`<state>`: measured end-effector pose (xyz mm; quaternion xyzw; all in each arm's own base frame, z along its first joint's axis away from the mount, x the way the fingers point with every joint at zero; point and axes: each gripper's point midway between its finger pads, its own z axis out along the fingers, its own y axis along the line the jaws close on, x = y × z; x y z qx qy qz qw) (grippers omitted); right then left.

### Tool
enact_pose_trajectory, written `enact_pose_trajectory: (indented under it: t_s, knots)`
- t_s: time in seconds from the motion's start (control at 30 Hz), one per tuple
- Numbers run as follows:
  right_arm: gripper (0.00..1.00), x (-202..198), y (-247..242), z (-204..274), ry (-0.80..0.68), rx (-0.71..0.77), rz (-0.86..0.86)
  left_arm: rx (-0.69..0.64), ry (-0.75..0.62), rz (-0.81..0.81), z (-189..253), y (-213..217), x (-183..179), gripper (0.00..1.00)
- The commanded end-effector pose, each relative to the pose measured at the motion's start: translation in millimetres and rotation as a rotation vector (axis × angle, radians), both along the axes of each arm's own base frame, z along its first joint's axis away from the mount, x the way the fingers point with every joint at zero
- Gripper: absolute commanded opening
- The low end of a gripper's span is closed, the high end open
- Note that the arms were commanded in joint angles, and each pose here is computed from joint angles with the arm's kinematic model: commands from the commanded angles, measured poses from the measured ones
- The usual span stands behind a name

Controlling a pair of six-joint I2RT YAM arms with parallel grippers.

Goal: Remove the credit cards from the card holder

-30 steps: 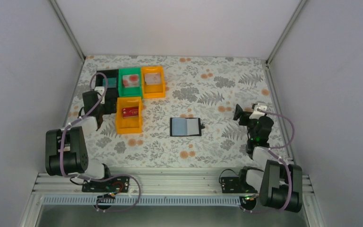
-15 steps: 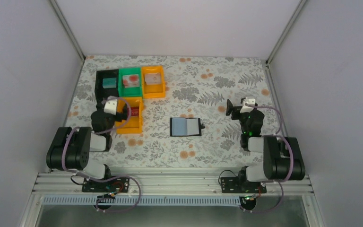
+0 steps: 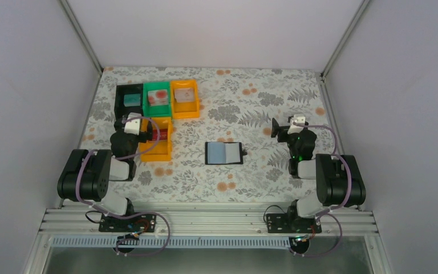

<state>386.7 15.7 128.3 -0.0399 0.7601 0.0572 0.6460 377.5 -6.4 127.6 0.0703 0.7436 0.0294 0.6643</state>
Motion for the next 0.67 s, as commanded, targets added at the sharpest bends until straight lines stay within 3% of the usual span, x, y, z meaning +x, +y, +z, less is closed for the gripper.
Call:
enact_pose_trajectory:
  t_s: [0.0,0.63]
  knots:
    - [0.99,5.8,-3.4,17.3,-0.066,-0.011,-0.01,-0.015,-0.045,0.017,11.8,3.6,4.9,1.0]
    - [0.99,6.2,-3.4,17.1,-0.065,-0.011,-0.01,-0.015,-0.045,0.017,11.9,3.4,4.6,1.0]
